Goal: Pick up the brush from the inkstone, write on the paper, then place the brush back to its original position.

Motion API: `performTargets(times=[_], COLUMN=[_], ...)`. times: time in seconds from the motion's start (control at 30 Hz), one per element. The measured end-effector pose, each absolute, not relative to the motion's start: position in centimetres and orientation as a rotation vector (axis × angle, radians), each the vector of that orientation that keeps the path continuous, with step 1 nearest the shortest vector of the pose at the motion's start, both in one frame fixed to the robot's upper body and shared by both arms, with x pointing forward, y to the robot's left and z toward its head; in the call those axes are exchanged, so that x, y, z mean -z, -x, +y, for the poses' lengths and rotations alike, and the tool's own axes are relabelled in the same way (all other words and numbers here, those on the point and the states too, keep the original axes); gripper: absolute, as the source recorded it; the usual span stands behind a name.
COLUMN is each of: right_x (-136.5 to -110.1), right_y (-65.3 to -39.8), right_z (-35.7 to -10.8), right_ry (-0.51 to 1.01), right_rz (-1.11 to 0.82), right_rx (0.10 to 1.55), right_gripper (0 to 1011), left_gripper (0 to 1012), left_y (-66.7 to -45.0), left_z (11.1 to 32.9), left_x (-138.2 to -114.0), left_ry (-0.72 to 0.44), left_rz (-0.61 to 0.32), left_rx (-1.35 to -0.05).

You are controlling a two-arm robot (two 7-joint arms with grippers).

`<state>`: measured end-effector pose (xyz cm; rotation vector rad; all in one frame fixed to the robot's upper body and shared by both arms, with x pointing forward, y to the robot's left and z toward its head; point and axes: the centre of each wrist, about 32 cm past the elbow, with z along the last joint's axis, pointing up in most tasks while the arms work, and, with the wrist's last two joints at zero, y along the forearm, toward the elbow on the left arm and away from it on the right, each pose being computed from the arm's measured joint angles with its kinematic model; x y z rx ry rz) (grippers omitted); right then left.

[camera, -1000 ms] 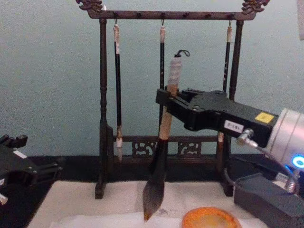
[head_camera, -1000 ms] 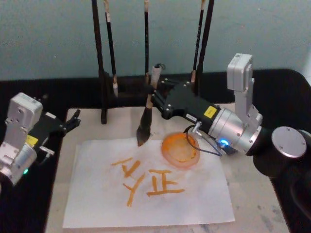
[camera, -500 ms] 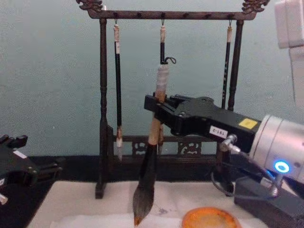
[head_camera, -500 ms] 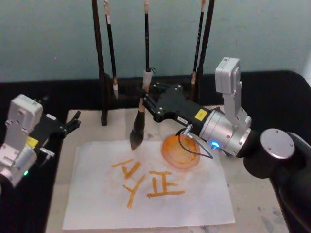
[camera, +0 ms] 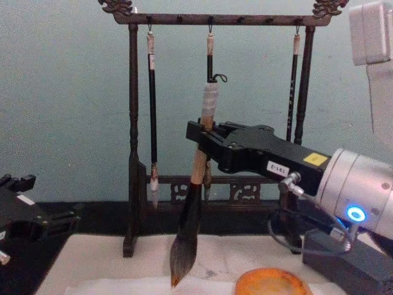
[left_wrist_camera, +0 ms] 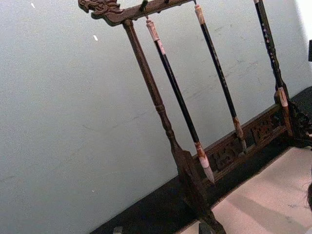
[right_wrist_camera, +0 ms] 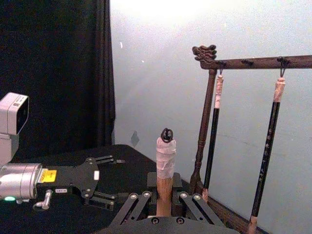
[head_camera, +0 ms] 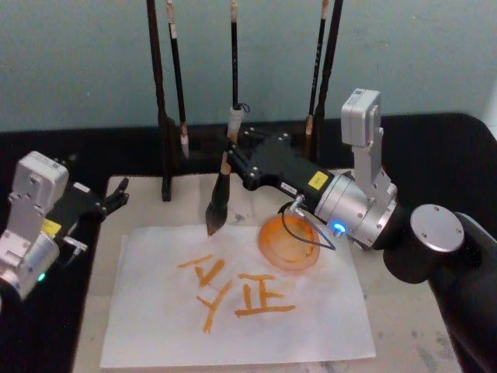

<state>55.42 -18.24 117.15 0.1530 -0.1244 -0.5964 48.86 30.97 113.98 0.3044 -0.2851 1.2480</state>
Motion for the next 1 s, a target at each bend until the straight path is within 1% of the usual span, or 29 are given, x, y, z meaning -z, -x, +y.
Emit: performTargets(times=[0.57, 1.0], right_x=[-116.61, -116.16], right_y=[-55.91, -55.91], right_z=[-17.81, -17.99], right_ry=[-0.145, -0.131], right_rz=[-0.12, -0.12], right_rx=[0.607, 0.608], right_gripper=[177, 177], left_gripper=[1010, 1010], left_y=[-48.86, -48.86], left_z=[30.97, 30.97], left_x=[-113.98, -113.98], left_ry=[-0.304, -0.304], left_rz=[-0.285, -0.285], left_rx=[-1.248, -1.248])
